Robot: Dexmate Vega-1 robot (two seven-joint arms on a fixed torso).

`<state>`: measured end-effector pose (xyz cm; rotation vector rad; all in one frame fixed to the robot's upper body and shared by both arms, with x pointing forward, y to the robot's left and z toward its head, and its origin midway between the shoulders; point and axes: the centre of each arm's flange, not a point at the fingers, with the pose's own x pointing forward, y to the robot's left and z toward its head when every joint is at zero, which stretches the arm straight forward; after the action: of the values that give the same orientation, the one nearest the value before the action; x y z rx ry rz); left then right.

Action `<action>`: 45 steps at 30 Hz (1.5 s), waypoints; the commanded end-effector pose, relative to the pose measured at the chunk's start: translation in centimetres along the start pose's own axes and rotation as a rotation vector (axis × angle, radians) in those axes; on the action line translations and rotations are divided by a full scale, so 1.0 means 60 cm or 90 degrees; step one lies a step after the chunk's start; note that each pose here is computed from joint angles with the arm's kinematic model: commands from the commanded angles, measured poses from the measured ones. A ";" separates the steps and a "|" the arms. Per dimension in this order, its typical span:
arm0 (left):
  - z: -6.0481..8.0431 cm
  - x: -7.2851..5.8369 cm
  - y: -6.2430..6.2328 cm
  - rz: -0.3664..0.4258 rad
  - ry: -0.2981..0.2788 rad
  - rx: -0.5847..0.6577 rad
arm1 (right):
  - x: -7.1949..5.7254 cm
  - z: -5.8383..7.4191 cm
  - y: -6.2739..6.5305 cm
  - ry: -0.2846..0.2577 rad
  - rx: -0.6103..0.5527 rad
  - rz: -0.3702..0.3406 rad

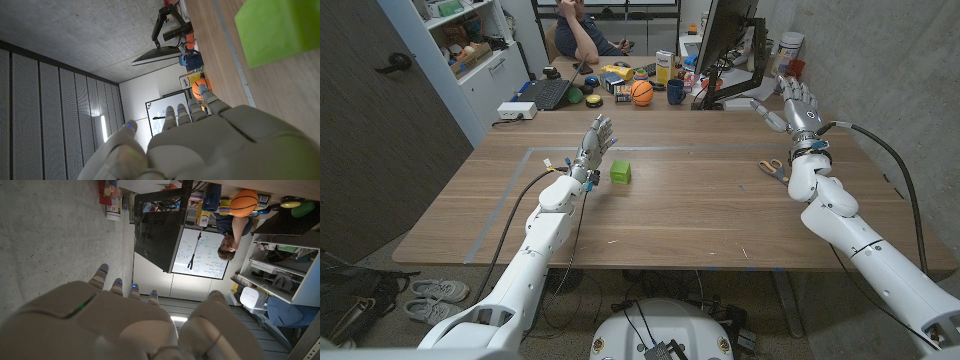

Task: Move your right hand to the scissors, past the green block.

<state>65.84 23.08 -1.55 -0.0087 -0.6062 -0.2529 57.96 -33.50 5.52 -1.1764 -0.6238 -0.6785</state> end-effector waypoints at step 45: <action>0.006 -0.022 0.001 0.003 -0.014 0.005 | -0.010 -0.055 0.103 0.175 -0.130 0.319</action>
<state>64.84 23.35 -2.00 -0.0050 -0.6237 -0.2506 61.95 -34.99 1.04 -1.3421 -0.0647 -0.5117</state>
